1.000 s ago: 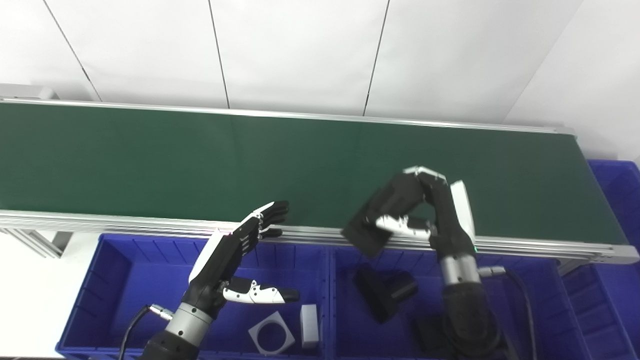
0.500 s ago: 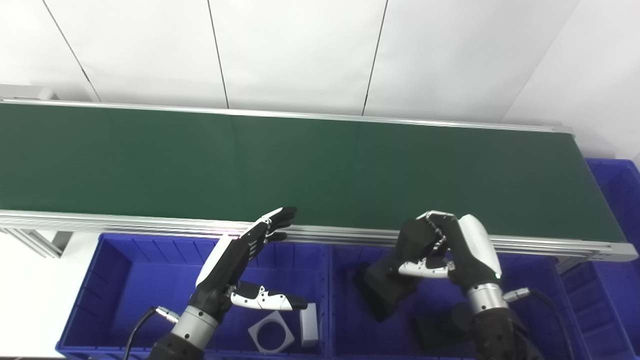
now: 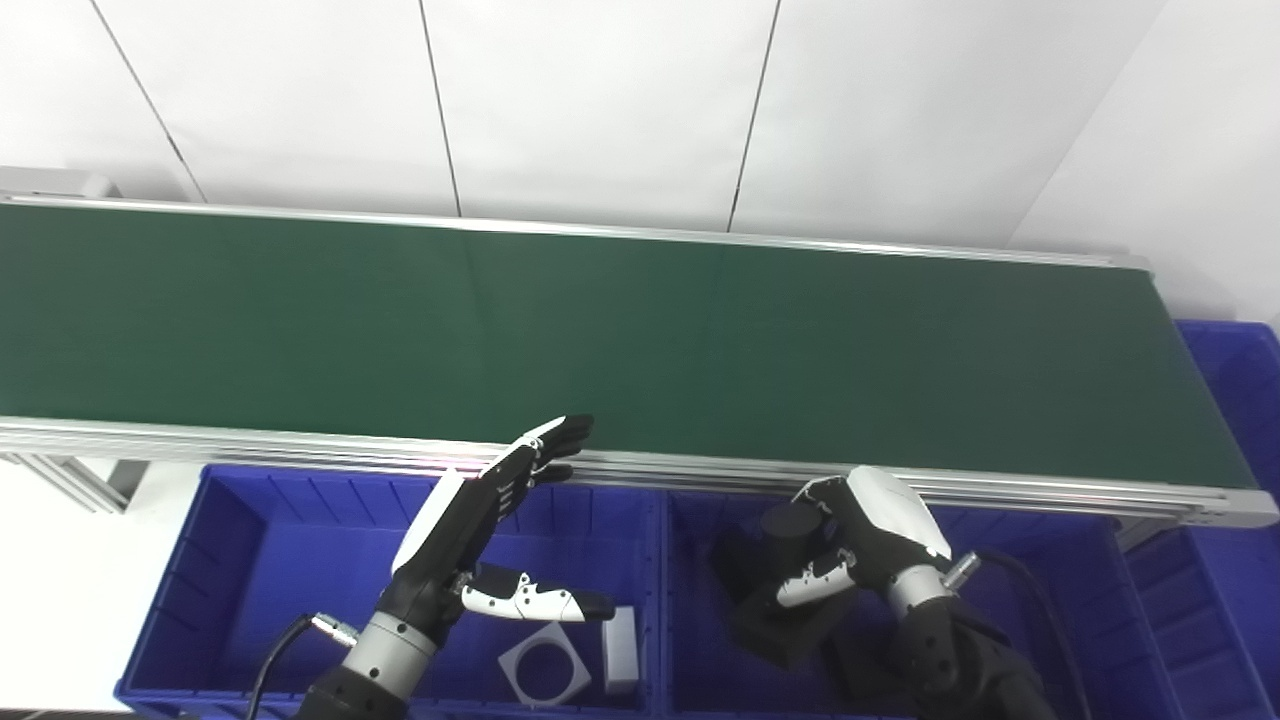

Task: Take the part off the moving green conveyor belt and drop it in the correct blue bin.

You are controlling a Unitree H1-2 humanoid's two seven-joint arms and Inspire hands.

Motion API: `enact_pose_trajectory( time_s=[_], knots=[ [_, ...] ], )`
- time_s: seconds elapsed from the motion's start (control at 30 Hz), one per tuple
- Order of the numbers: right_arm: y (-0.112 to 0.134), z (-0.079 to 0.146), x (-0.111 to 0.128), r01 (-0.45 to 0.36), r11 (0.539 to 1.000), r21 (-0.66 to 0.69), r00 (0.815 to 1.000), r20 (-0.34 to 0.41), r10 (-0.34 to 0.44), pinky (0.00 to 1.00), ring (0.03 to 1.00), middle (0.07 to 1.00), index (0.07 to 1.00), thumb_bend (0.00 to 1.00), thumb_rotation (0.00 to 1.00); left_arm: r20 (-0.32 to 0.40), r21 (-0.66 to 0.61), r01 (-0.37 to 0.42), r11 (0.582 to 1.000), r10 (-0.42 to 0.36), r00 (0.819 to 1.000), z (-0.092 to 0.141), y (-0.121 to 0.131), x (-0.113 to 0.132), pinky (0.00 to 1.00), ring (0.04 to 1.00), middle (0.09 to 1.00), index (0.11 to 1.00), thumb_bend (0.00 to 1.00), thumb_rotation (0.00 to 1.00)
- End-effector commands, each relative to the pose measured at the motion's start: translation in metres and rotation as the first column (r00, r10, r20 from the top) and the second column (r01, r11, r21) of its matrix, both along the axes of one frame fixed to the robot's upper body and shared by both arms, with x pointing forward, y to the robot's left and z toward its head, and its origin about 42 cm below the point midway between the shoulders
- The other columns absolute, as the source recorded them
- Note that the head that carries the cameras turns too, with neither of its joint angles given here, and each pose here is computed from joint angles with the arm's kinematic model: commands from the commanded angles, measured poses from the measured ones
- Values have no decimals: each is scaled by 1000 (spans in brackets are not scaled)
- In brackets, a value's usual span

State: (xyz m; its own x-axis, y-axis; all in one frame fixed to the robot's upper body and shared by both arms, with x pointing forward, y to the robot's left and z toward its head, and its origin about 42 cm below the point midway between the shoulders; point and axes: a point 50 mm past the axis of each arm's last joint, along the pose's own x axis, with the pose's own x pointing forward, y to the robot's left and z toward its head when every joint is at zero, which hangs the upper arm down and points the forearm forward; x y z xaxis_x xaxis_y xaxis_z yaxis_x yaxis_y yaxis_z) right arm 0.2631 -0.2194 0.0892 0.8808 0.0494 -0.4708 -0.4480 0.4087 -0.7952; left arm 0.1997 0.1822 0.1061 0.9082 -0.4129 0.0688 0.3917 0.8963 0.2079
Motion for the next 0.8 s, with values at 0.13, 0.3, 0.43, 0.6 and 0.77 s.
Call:
enact_pose_trajectory(
  time_s=[0.13, 0.3, 0.43, 0.6, 0.77],
  knots=[
    [7, 12, 1, -83, 993, -89, 996, -33, 81, 301, 394, 489, 524, 513, 0, 52, -14, 4, 1000, -4, 999, 11, 3, 2, 831, 888, 899, 873, 806, 213],
    [13, 21, -12, -174, 965, -197, 985, -31, 171, 781, 819, 829, 782, 814, 109, 50, -17, 0, 1000, 1, 999, 12, 6, 1, 824, 885, 897, 871, 806, 200],
    [19, 33, -27, -191, 950, -248, 977, 43, 207, 975, 955, 921, 891, 893, 297, 50, -20, 3, 1000, -2, 999, 14, 8, 1, 823, 887, 898, 870, 809, 198],
    [28, 47, -51, -124, 973, -196, 964, 208, 165, 991, 999, 993, 978, 959, 378, 54, -17, 6, 1000, -5, 999, 15, 11, -1, 803, 880, 896, 872, 804, 176],
    [34, 53, -72, -66, 998, -9, 920, 386, 64, 995, 1000, 1000, 1000, 956, 344, 51, -12, 11, 1000, -11, 999, 15, 15, -3, 797, 879, 900, 881, 799, 173]
  ],
)
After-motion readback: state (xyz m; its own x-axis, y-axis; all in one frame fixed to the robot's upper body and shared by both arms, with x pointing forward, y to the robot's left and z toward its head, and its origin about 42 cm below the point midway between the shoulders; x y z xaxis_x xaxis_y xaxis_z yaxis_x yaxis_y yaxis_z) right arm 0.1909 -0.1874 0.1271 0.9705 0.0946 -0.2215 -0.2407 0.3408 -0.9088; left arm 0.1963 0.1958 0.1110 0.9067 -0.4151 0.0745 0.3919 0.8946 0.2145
